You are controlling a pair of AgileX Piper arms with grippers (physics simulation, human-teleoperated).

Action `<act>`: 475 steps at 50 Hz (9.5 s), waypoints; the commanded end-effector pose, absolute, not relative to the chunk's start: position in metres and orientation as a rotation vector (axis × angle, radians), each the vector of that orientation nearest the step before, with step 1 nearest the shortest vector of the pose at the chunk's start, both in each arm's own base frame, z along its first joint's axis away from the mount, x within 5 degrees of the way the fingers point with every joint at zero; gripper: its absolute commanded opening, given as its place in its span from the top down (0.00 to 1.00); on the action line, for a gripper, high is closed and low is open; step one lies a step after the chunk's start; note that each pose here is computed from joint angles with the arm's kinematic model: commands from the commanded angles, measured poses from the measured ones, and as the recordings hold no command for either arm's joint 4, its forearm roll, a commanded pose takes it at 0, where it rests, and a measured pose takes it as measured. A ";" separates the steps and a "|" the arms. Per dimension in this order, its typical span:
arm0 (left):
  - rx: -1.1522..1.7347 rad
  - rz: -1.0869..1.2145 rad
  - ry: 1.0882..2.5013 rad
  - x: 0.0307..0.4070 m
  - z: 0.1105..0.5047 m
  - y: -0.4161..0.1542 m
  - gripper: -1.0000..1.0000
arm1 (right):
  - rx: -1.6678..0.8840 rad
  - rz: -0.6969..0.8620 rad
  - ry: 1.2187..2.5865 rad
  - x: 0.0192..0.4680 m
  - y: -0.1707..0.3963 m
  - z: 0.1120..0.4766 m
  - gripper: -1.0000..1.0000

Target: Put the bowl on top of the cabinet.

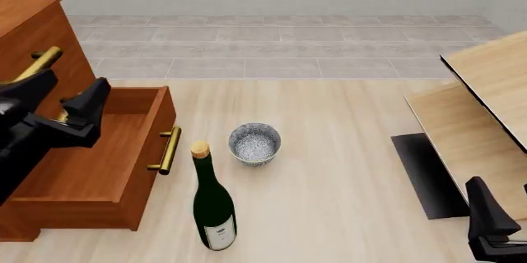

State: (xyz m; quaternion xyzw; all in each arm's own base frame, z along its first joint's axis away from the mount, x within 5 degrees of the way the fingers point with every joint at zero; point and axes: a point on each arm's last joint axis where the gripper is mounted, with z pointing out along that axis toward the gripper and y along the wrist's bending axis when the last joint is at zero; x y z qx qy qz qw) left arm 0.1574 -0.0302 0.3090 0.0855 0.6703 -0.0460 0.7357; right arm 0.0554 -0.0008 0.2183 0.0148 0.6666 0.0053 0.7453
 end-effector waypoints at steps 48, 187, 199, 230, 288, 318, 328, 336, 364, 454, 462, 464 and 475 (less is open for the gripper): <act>0.336 -0.276 1.679 0.326 0.362 -0.131 0.00 | 0.031 0.012 1.453 0.055 -0.001 0.220 0.00; 0.406 -0.291 2.167 0.377 0.169 -0.180 0.00 | 0.037 0.013 1.458 0.055 -0.001 0.222 0.00; 0.410 -0.295 2.181 0.374 0.156 -0.181 0.00 | 0.033 0.012 1.459 0.055 -0.001 0.219 0.00; 0.412 -0.291 2.204 0.372 0.139 -0.180 0.00 | 0.034 0.013 1.456 0.055 -0.001 0.220 0.00; 0.423 -0.303 2.233 0.365 0.115 -0.186 0.00 | 0.036 0.014 1.454 0.055 -0.001 0.221 0.00; 0.369 -0.258 2.180 0.383 0.125 -0.161 1.00 | 0.029 0.017 1.460 0.055 -0.001 0.219 0.00; 0.326 -0.246 2.144 0.390 0.135 -0.149 1.00 | 0.030 0.015 1.459 0.055 -0.001 0.220 0.00; 0.304 -0.274 2.127 0.386 0.145 -0.153 1.00 | 0.031 0.015 1.458 0.055 -0.001 0.221 0.00; 0.190 -0.314 1.998 0.392 0.214 -0.138 1.00 | 0.033 0.016 1.455 0.055 -0.001 0.220 0.00; -0.821 -0.283 1.779 0.307 0.494 0.068 1.00 | 0.037 0.016 1.440 0.055 -0.001 0.224 0.00; -0.959 -0.330 1.727 0.300 0.504 0.078 1.00 | 0.040 0.016 1.438 0.055 -0.001 0.222 0.00; -0.999 -0.349 1.697 0.297 0.506 0.081 1.00 | 0.041 0.016 1.437 0.055 -0.001 0.222 0.00; -1.138 -0.290 1.611 0.279 0.531 0.116 1.00 | 0.045 0.017 1.436 0.054 -0.001 0.224 0.00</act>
